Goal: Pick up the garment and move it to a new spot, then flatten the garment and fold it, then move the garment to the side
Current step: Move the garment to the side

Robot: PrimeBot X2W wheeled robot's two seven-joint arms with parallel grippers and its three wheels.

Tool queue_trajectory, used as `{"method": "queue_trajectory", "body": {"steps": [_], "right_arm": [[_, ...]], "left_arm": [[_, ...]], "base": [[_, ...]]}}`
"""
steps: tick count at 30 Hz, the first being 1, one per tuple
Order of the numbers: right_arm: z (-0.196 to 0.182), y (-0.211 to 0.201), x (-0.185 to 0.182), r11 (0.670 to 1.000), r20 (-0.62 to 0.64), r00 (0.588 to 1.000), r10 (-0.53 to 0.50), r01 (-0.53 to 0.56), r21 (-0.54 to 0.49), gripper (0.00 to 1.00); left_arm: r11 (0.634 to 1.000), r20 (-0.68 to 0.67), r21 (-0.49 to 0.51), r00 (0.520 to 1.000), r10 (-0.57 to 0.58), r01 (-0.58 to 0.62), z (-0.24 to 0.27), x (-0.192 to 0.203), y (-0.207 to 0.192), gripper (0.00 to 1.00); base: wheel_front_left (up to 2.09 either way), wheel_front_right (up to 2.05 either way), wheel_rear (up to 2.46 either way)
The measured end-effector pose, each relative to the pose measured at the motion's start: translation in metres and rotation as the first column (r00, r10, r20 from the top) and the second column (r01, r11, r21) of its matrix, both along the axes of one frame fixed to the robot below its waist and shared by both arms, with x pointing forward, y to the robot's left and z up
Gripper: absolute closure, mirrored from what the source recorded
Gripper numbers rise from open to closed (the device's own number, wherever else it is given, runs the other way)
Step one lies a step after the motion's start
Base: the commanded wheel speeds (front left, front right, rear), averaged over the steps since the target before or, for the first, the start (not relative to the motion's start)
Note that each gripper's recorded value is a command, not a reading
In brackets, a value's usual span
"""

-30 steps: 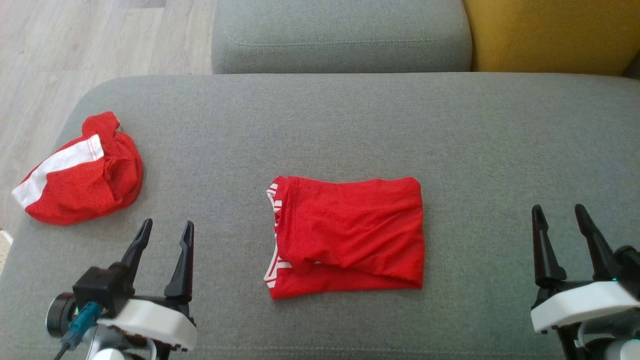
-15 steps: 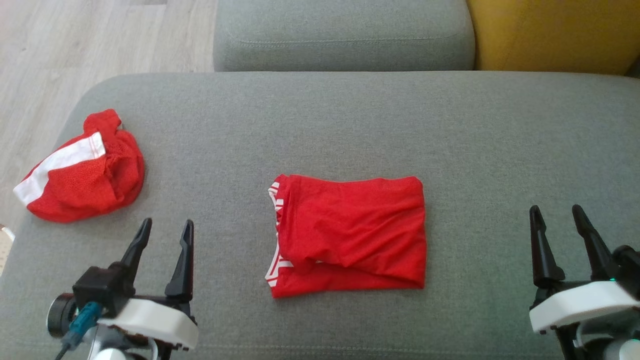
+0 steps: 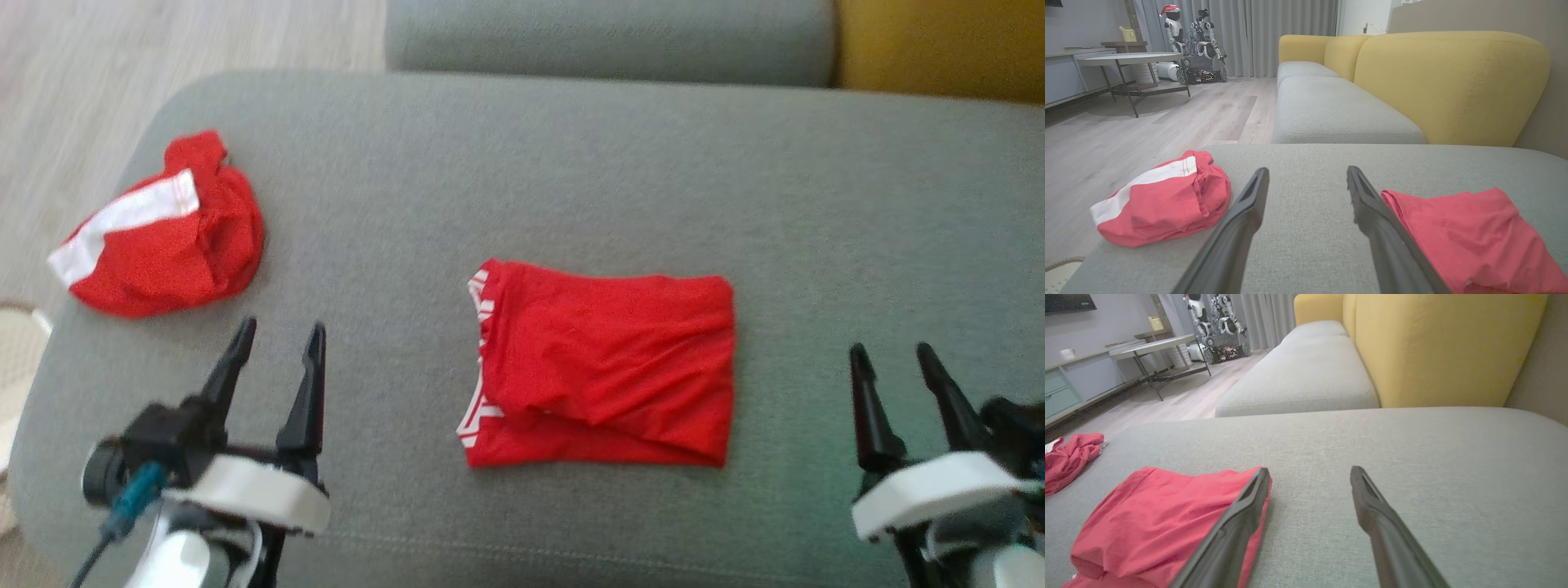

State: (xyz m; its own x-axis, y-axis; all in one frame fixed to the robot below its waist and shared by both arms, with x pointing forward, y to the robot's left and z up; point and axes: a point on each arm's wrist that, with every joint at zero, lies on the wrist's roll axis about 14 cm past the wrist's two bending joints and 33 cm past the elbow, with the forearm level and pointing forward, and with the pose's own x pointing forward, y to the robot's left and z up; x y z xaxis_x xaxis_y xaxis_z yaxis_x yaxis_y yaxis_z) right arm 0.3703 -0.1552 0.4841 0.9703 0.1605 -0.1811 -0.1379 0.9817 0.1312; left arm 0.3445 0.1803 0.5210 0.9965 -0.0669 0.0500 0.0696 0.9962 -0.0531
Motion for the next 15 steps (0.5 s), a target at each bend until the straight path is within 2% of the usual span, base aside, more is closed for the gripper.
{"method": "queue_trajectory", "body": {"steps": [9,15], "right_arm": [[-0.047,0.056,0.039,0.985,-0.13,0.976,0.172,-0.172,0.014,0.0],[-0.106,0.079,0.032,0.969,-0.338,0.91,0.241,-0.245,0.032,0.0]], "left_arm": [[0.999,0.028,-0.005,0.999,0.034,-0.034,0.003,0.027,0.013,0.0],[0.999,0.016,-0.01,0.998,0.052,-0.052,-0.004,0.039,0.017,0.0]], "base": [[0.0,0.0,0.0],[0.0,0.0,0.0]]}}
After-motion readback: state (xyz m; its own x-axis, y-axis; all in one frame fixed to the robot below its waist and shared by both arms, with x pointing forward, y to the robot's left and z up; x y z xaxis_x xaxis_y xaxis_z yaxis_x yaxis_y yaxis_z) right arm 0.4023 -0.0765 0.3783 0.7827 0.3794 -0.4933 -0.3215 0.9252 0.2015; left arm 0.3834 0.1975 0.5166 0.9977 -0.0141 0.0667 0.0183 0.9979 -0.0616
